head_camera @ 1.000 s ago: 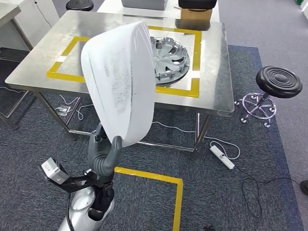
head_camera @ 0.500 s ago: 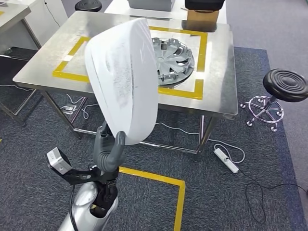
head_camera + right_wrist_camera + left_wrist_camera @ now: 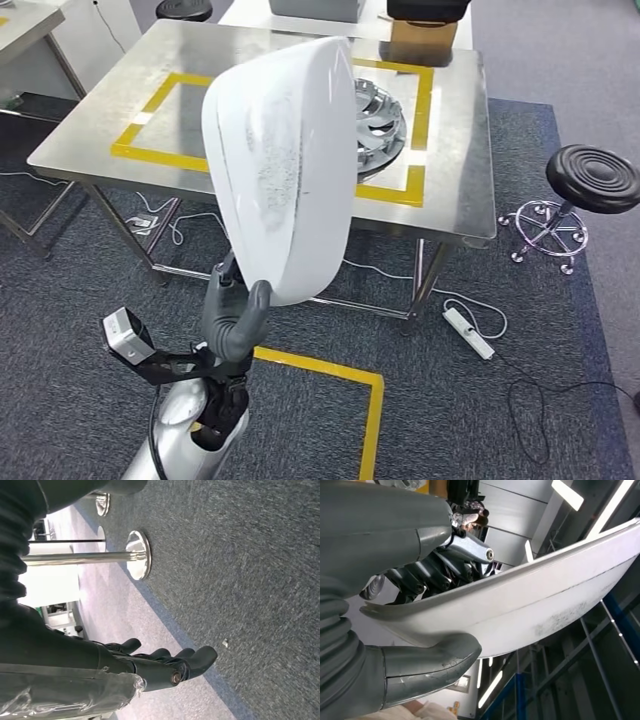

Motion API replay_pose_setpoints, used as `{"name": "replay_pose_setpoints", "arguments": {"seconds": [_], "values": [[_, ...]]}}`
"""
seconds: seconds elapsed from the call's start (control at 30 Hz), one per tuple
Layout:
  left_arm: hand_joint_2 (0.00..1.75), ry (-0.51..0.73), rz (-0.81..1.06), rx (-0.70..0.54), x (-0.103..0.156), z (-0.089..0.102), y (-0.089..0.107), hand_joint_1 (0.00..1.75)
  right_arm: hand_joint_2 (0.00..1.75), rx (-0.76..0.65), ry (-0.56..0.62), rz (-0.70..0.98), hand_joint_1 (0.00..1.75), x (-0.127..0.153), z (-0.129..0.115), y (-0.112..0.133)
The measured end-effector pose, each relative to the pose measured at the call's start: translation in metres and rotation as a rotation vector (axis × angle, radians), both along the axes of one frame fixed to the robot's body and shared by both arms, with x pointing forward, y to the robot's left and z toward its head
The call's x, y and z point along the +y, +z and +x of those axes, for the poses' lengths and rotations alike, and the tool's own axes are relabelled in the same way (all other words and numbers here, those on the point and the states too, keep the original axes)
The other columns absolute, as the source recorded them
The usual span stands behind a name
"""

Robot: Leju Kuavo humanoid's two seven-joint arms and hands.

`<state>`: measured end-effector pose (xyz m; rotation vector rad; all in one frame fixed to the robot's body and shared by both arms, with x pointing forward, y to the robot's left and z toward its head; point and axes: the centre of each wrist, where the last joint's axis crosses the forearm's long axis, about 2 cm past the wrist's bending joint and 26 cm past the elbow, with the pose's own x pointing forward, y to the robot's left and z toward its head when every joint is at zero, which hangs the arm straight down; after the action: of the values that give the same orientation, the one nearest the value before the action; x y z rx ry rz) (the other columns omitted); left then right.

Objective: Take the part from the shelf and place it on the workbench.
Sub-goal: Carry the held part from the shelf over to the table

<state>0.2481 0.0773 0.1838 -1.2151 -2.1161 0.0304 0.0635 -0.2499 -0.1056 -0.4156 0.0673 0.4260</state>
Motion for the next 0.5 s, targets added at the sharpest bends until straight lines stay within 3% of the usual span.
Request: {"name": "replay_pose_setpoints", "arguments": {"seconds": [0.17,0.37,0.5], "values": [[1.75,0.013,0.006,0.014,-0.001,0.001,-0.002,1.75,1.75,-0.002,0.000,-0.003,0.00,0.000,0.000,0.000],[1.75,0.170,0.122,0.080,0.001,0.005,-0.010,1.75,1.75,-0.005,-0.004,-0.007,0.00,0.000,-0.001,0.000],[1.75,0.174,0.152,0.065,-0.002,0.006,-0.013,1.75,1.75,-0.011,0.003,-0.005,0.00,0.002,0.000,0.000]]}}
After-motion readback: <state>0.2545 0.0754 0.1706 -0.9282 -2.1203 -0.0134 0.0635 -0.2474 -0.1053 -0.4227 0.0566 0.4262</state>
